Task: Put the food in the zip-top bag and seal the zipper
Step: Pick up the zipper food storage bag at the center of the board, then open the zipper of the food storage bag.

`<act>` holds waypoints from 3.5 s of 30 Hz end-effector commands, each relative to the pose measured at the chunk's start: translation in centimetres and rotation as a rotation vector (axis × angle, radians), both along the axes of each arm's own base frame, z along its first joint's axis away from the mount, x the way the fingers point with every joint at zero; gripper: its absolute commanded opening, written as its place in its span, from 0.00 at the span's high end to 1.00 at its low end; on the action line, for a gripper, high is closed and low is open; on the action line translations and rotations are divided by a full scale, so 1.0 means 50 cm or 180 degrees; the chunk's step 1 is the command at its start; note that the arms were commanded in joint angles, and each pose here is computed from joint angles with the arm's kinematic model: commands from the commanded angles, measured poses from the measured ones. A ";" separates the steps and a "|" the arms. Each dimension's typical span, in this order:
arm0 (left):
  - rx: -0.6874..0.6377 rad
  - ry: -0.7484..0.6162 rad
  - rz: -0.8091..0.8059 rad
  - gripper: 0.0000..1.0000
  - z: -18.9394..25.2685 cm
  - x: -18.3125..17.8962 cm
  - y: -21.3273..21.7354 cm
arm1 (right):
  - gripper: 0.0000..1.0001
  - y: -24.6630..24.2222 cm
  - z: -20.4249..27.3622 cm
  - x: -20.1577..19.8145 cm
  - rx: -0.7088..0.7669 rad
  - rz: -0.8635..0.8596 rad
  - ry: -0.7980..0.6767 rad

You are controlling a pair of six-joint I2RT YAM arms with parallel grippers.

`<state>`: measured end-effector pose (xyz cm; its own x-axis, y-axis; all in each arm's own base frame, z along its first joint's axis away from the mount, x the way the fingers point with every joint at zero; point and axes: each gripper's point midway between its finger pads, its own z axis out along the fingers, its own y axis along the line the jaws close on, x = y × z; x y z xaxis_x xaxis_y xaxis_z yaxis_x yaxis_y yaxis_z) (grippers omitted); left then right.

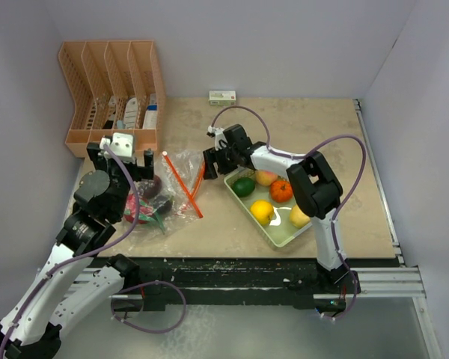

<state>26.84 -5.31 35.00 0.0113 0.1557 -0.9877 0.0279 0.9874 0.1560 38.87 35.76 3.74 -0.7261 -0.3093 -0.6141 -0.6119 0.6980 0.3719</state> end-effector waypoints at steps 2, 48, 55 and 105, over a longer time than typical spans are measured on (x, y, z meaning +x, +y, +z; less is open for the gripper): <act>-0.0078 -0.0157 0.0050 0.01 0.028 -0.006 0.010 | 0.27 0.045 0.056 -0.015 0.0452 0.0274 -0.0068; -0.0129 -0.0146 -0.0024 0.01 0.028 -0.005 0.000 | 0.32 0.078 0.068 0.012 0.0908 0.0007 -0.0162; -0.0154 -0.0144 -0.0078 0.01 0.028 -0.007 -0.005 | 0.32 0.100 0.076 0.048 0.1113 -0.0079 -0.0341; -0.0718 0.0186 -0.1370 0.17 -0.124 0.091 -0.242 | 1.00 0.039 0.440 -0.051 0.0603 -0.0692 -0.1163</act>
<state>30.96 -16.14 25.78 -0.1188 0.0416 -0.9921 0.4088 0.9125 -0.0107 36.68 37.79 21.79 -0.5348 -0.0730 -0.8418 -0.5632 0.7735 0.2907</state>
